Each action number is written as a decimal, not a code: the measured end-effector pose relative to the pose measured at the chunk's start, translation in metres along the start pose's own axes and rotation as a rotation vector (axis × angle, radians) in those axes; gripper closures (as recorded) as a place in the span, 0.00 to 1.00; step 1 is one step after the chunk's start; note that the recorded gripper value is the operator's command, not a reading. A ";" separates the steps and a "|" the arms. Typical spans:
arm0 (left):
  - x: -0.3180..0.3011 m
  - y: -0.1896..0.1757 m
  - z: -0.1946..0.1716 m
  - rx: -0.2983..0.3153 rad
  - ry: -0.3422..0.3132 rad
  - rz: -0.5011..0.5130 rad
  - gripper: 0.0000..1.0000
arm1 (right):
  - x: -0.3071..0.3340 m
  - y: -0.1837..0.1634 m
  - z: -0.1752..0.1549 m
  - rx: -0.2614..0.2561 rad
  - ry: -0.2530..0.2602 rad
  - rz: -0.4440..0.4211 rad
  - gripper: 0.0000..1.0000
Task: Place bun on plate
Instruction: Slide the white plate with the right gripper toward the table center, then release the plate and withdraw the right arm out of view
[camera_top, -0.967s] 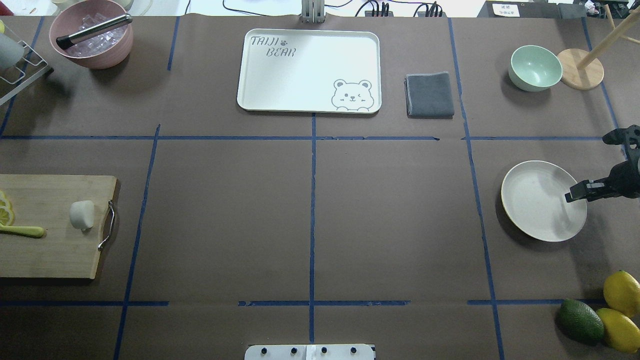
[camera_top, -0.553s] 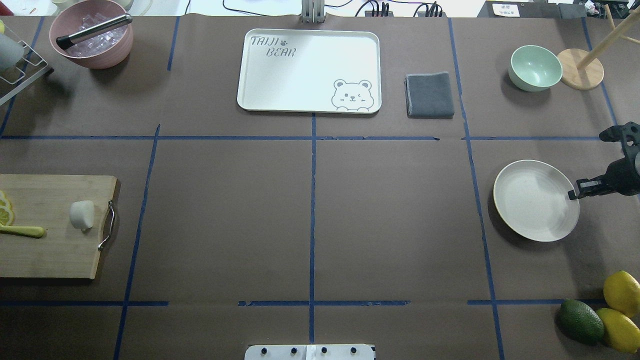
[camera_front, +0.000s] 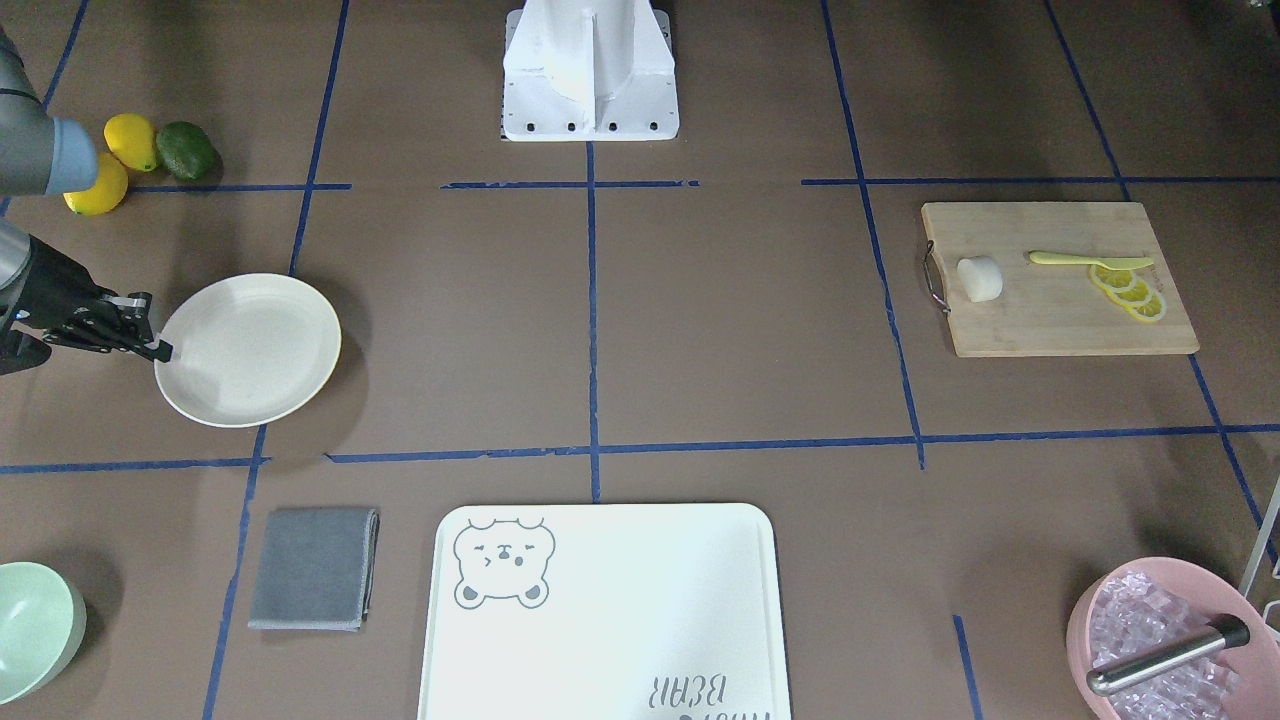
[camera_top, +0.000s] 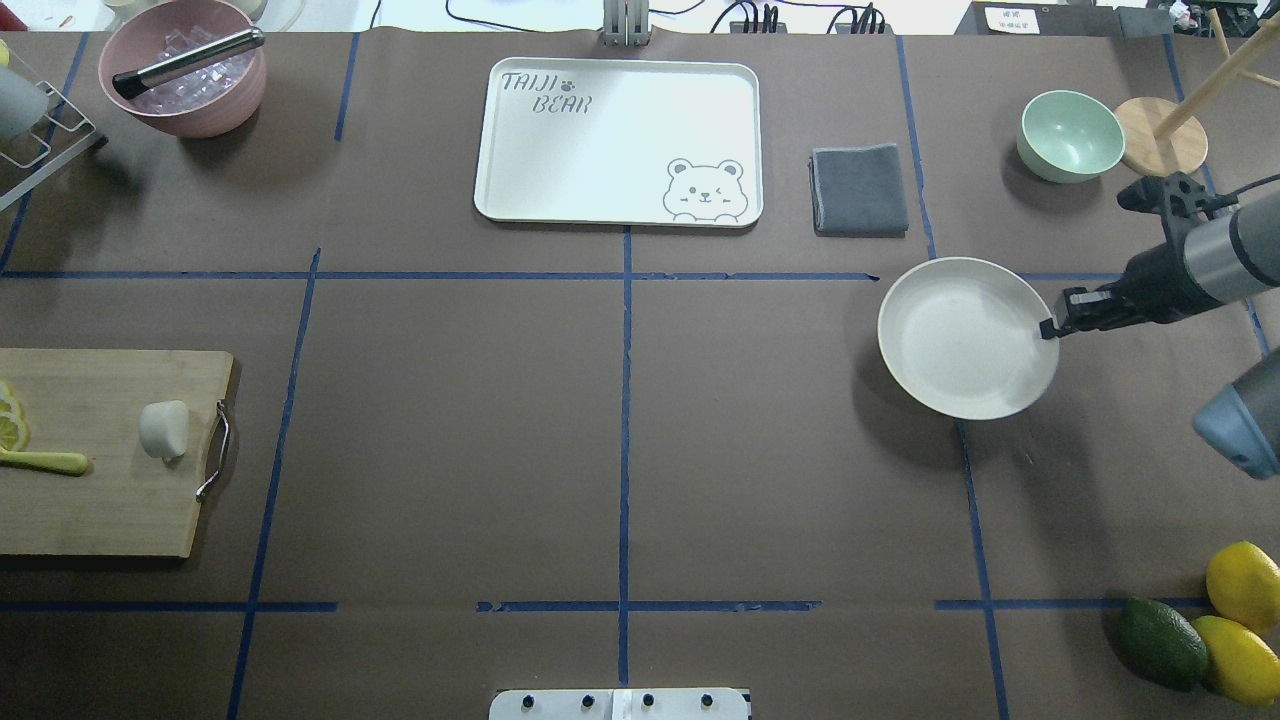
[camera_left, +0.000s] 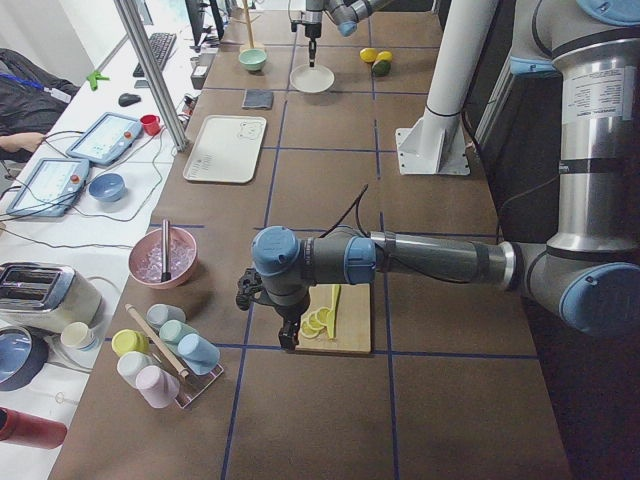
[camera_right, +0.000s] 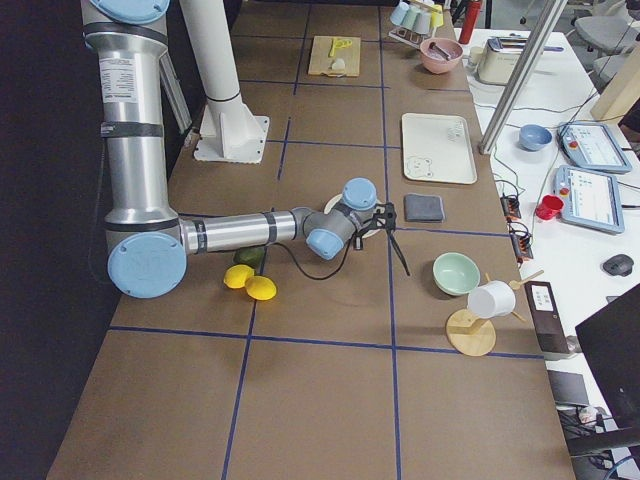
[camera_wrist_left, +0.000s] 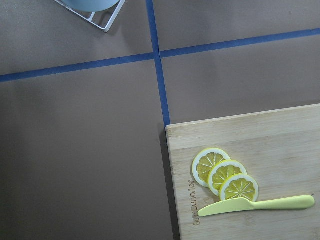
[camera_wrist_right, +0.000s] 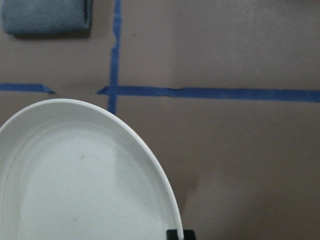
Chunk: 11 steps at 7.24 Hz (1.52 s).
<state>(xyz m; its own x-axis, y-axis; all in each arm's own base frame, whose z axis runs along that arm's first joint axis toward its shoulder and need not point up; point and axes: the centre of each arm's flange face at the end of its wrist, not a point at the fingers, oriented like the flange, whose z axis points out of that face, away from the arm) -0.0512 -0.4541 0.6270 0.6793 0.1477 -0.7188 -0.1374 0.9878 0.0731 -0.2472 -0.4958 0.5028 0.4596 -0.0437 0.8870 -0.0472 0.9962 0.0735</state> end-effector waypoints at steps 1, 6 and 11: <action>0.000 0.000 0.000 0.000 0.000 0.000 0.00 | -0.062 -0.012 0.009 -0.001 -0.056 0.024 1.00; 0.000 0.000 0.002 -0.004 0.001 0.000 0.00 | -0.306 0.044 0.117 0.074 -0.108 0.120 1.00; 0.000 0.000 0.002 -0.007 0.002 -0.002 0.00 | -0.335 0.086 0.162 0.063 -0.012 0.119 0.70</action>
<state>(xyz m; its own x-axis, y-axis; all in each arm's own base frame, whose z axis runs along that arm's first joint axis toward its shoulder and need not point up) -0.0498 -0.4538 0.6291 0.6782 0.1454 -0.7203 -0.1408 0.9878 0.0669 -0.5494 -0.4078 0.2857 0.4368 0.0735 0.8965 -0.1570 0.9876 -0.0045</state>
